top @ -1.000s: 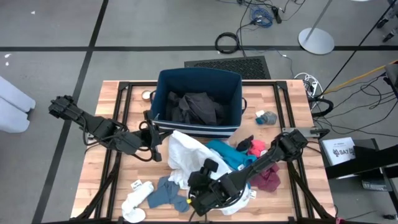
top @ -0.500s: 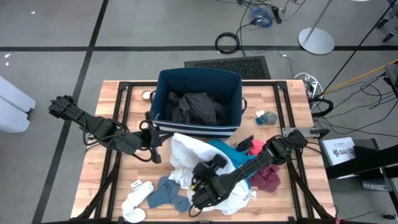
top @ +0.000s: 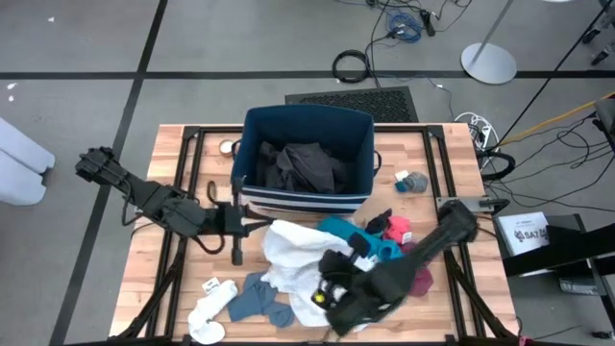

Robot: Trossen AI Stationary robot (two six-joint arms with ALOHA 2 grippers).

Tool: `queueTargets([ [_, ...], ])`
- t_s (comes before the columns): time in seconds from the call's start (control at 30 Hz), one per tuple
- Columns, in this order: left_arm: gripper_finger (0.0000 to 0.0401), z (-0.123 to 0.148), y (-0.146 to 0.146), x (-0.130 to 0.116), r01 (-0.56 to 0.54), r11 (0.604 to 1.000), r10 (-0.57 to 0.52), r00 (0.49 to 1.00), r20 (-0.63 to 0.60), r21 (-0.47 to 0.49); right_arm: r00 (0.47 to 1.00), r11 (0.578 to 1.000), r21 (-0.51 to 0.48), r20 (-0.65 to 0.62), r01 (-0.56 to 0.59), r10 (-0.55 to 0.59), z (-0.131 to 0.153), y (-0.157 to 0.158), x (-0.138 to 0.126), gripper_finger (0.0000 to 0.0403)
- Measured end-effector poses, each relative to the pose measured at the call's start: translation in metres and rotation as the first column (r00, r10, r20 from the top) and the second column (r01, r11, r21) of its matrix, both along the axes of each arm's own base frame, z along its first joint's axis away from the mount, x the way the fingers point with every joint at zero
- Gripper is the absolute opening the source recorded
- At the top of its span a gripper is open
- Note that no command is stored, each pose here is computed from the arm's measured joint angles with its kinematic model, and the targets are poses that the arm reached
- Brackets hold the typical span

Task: Sort clothes
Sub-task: Put the white polo shirt into the white and blue laundry organizer

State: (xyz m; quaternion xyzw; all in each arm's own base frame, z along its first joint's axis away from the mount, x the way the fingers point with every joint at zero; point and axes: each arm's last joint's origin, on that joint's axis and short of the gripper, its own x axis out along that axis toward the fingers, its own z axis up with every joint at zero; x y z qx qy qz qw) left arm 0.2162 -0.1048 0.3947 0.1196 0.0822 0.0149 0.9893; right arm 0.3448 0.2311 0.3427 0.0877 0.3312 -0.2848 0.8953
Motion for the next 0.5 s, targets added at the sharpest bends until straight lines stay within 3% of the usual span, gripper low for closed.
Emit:
queueTargets([
  [0.13,0.0,0.024,-0.001,-0.004,0.028,0.997,-0.014,0.979,0.201,-0.069,0.975,0.993,-0.033,0.189,-0.115,0.119,0.066,-0.003,-0.028,0.0001],
  [0.23,0.0,0.044,0.003,-0.011,0.045,0.987,0.013,0.932,0.362,-0.153,0.919,0.979,-0.084,0.338,-0.184,0.202,0.115,-0.013,-0.048,0.0],
  [0.4,0.0,0.07,0.013,-0.028,0.066,0.975,0.066,0.829,0.556,-0.213,0.763,0.937,-0.218,0.545,-0.272,0.348,0.186,-0.036,-0.073,0.0],
  [0.5,0.0,0.081,0.02,-0.039,0.057,0.976,0.082,0.798,0.597,-0.21,0.617,0.896,-0.303,0.65,-0.325,0.444,0.221,-0.052,-0.089,0.0],
])
